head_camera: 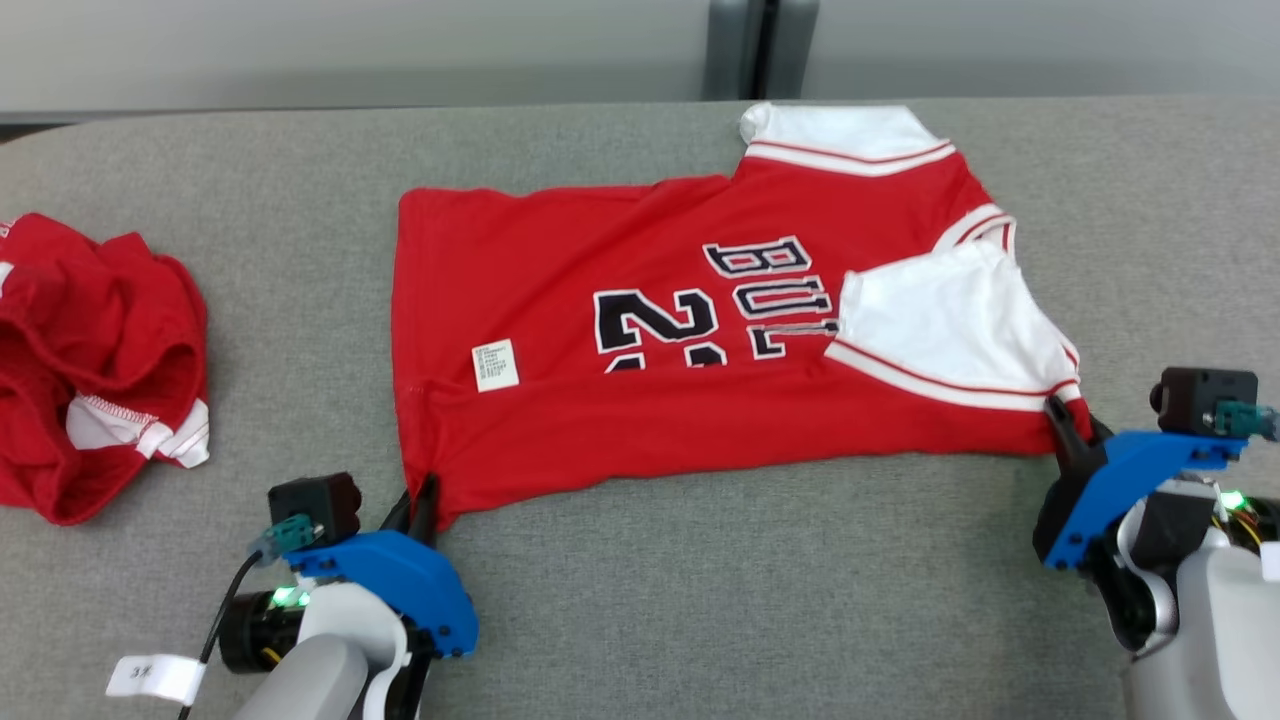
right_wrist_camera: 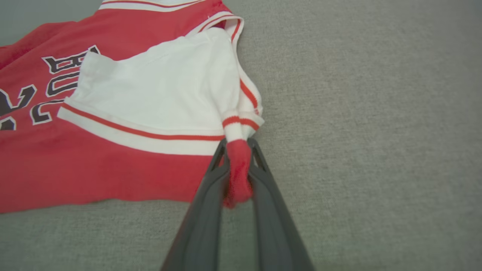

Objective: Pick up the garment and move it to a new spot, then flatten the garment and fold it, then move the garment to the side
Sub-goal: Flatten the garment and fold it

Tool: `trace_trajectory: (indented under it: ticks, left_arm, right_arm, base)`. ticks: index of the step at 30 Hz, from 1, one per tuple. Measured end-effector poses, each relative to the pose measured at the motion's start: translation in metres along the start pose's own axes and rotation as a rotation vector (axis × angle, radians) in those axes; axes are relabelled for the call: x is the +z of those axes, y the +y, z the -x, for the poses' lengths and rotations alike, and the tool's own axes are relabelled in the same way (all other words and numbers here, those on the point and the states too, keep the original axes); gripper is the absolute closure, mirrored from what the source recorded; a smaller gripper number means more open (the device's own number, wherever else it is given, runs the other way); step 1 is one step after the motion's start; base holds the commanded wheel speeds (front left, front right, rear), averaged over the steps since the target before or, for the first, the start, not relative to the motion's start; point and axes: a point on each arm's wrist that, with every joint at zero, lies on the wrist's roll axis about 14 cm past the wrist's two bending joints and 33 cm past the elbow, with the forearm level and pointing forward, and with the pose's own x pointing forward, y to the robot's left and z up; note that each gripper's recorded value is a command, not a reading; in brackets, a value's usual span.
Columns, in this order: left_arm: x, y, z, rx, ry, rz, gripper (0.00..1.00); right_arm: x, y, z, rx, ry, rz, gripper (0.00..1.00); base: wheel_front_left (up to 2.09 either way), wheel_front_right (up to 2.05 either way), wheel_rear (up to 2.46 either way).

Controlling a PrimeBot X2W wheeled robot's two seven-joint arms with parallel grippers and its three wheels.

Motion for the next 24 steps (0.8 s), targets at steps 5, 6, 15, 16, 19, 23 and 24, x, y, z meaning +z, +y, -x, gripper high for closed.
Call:
trace_trajectory:
  ticks: [5, 6, 15, 16, 19, 23, 24]
  left_arm:
    - [-0.003, 0.003, 0.017, 0.003, 0.009, -0.007, 1.0]
    - [-0.005, 0.004, 0.021, 0.006, 0.017, -0.008, 1.0]
    - [-0.025, 0.012, 0.06, 0.035, 0.118, -0.006, 1.0]
    - [-0.027, 0.013, 0.064, 0.041, 0.132, -0.003, 1.0]
    - [-0.032, 0.017, 0.074, 0.056, 0.16, 0.008, 1.0]
    - [-0.04, 0.015, 0.083, 0.052, 0.196, 0.037, 0.47]
    - [-0.04, 0.015, 0.084, 0.055, 0.2, 0.038, 0.0]
  right_arm:
    - [-0.003, -0.008, 0.032, -0.007, 0.009, 0.012, 1.0]
    - [-0.006, -0.01, 0.039, -0.01, 0.019, 0.006, 1.0]
    - [-0.046, -0.015, 0.091, 0.013, 0.127, -0.062, 1.0]
    - [-0.049, -0.015, 0.095, 0.016, 0.132, -0.079, 1.0]
    - [-0.059, -0.016, 0.105, 0.02, 0.154, -0.098, 1.0]
    - [-0.066, -0.011, 0.11, 0.039, 0.177, -0.108, 0.0]
    - [-0.066, -0.011, 0.111, 0.041, 0.178, -0.111, 0.0]
  base:
    - [0.0, 0.0, 0.0]
    - [0.0, 0.0, 0.0]
    - [0.0, 0.0, 0.0]
    - [0.0, 0.0, 0.0]
    - [0.0, 0.0, 0.0]
    - [0.0, 0.0, 0.0]
    - [0.0, 0.0, 0.0]
